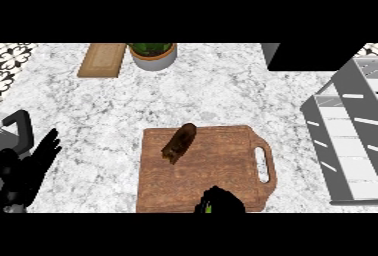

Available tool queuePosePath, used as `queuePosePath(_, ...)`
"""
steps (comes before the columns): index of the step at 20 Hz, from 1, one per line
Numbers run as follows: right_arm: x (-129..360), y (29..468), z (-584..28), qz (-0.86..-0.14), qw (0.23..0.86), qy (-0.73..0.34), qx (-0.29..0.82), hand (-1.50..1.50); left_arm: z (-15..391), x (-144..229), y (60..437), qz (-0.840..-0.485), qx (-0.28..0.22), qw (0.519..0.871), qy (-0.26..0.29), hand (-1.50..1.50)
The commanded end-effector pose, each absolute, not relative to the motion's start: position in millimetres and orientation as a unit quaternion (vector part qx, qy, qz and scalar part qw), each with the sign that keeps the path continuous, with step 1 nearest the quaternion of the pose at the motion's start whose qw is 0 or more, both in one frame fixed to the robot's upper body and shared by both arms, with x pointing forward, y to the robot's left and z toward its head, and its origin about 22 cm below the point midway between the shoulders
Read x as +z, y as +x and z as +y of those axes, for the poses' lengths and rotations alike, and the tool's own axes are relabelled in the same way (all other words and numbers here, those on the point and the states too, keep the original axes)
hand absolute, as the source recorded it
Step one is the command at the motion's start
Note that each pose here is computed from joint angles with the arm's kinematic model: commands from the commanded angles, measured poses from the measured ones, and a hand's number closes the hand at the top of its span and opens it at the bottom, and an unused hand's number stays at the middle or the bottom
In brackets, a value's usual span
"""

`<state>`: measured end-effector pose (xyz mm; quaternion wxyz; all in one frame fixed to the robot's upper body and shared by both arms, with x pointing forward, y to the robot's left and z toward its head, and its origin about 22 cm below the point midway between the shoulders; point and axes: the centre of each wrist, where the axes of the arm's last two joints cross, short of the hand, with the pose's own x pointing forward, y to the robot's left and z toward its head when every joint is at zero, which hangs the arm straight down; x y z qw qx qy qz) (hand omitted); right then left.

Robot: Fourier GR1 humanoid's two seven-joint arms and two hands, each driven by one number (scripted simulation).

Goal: Pick the lemon from the cutting board and place it in the tiered basket

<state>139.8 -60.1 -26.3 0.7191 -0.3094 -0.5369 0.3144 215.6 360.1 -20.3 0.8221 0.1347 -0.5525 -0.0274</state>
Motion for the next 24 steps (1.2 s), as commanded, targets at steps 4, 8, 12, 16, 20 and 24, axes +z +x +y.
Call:
queuePosePath(4,16.4,75.3,-80.0,-0.581,0.610,-0.373,0.388,1.50,367.1,-24.2,205.5,-0.543,-0.009,0.825,0.155,0.00)
queuePosePath(8,73.7,79.3,-94.4,-0.617,0.572,-0.435,0.321,1.50,374.1,-23.9,201.0,-0.543,-0.012,0.826,0.151,0.00)
queuePosePath(12,101.9,64.7,-102.2,-0.633,0.560,-0.449,0.290,1.50,375.3,-27.4,195.7,-0.546,-0.010,0.825,0.145,0.00)
queuePosePath(16,111.9,74.6,-102.6,-0.667,0.545,-0.441,0.251,1.50,363.8,-25.8,205.0,-0.552,-0.010,0.822,0.144,0.00)
queuePosePath(20,112.8,85.4,-102.1,-0.664,0.541,-0.465,0.225,1.50,374.9,-22.3,198.1,-0.559,-0.015,0.817,0.140,0.00)
queuePosePath(24,116.6,94.4,-104.4,-0.686,0.519,-0.467,0.203,1.50,369.1,-17.5,209.0,-0.555,-0.021,0.819,0.141,0.00)
